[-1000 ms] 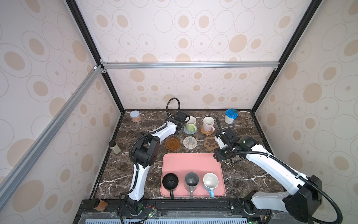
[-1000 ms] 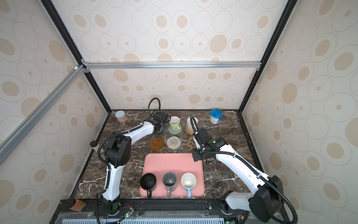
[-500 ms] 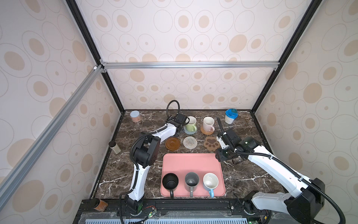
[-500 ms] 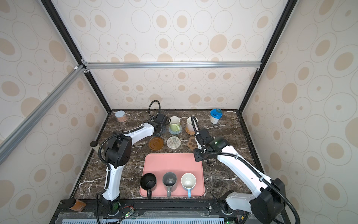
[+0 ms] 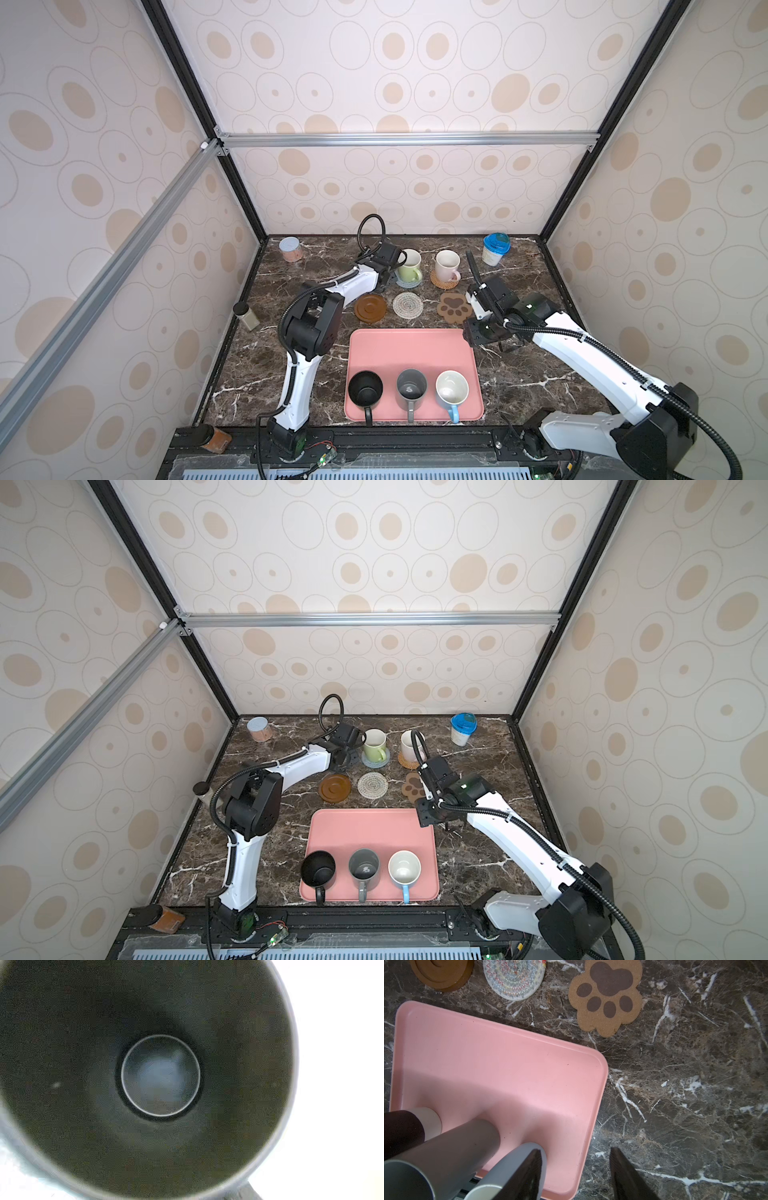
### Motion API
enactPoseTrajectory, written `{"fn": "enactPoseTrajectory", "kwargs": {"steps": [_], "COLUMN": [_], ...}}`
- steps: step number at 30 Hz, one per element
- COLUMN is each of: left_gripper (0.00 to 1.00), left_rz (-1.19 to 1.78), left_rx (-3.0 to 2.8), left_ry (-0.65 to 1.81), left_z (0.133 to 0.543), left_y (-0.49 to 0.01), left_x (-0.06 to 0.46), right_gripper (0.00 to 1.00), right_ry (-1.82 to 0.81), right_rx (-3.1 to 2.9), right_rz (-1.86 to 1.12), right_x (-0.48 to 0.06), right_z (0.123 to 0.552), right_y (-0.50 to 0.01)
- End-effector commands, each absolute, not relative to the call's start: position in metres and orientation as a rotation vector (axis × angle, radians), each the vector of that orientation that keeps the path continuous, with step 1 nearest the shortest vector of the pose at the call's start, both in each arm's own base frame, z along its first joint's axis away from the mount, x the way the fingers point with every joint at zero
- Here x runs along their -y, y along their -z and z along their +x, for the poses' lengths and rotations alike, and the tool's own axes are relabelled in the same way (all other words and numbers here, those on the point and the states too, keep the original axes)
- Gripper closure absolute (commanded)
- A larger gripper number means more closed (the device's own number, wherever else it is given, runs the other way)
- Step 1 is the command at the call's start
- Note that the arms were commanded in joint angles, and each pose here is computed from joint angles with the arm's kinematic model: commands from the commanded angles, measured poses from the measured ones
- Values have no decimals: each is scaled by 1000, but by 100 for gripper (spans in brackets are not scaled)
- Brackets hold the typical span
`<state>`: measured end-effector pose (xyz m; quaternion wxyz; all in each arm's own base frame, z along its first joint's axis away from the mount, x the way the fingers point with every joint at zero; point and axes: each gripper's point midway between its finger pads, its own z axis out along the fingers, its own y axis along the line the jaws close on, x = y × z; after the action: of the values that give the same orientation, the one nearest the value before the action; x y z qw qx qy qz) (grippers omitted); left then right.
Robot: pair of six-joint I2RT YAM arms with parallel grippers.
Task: Place cups on coasters
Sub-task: Place the cup on the coaster, then pick up the cup from the tray.
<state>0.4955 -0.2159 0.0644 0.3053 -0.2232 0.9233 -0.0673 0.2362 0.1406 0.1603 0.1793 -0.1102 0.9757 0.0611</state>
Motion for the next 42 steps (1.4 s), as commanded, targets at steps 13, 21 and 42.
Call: {"fn": "enactPoseTrajectory", "kwargs": {"steps": [13,21,42], "left_gripper": [41,39,35], "left_rz": [-480,-342,-181], "left_rx": [-2354,-2316,-2275], "left_ry": [301,391,512], "left_z": [456,425,362], "left_y": [-137,-169,-188], "left_x": [206,201,187], "right_gripper": [43,42,44], "right_ry": [-122,-189,-321], "right_rx": [-2697,-2732,-2854], "right_rz": [-278,-168,38], "right_x": [-125,-118,-127], "right_z": [231,208,142], "right_y": [-201,-204,-187]}}
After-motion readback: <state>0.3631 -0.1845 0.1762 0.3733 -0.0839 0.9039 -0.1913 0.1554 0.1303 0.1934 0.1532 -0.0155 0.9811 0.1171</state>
